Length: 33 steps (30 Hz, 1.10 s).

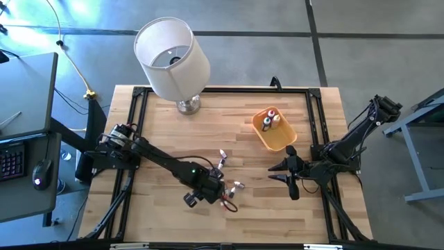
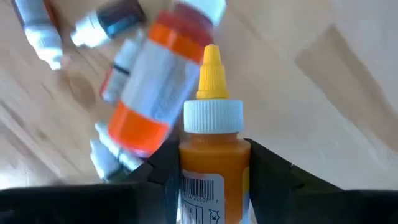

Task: Pick & Place food coloring
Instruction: Put the large yellow food coloring bottle into the yellow bin

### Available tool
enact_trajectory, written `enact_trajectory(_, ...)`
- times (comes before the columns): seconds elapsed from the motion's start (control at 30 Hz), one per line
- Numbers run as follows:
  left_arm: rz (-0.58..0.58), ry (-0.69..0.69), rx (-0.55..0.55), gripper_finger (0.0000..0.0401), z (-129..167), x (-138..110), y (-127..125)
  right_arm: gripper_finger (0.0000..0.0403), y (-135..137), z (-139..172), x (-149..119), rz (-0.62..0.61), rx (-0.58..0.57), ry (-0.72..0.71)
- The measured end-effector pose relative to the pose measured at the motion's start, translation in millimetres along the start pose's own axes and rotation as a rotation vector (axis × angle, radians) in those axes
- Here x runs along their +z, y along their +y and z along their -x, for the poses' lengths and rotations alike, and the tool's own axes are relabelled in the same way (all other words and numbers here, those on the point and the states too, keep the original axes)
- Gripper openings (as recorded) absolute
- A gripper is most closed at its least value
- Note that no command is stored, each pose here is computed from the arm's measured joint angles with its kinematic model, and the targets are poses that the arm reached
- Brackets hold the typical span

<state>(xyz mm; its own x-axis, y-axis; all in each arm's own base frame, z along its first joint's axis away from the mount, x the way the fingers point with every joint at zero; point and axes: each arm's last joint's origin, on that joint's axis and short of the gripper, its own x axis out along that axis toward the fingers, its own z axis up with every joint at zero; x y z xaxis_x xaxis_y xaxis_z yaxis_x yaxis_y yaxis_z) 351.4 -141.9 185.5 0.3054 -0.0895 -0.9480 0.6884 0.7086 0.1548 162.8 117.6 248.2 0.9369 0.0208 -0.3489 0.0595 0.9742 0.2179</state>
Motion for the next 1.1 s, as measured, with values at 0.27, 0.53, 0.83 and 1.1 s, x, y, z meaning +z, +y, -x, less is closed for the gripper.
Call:
enact_trajectory(0.27, 0.023, 0.058, 0.102, 0.0129, 38, 18, 13, 0.0113, 0, 0, 0, 0.0, 0.005, 0.003)
enact_trajectory(0.53, -0.106, -0.138, 0.321, 0.0129, 121, 55, 40, 0.0113, 0, 0, 0, 0.022, 0.004, 0.001)
enact_trajectory(0.83, -0.1, -0.692, 0.288, 0.0129, 224, 21, 117, 0.0113, -1, 0, 5, 0.236, -0.079, -0.069)
enact_trajectory(1.1, 0.015, -1.053, 0.24, 0.0129, 163, -50, 207, 0.0113, 0, 1, 6, 0.213, -0.061, -0.078)
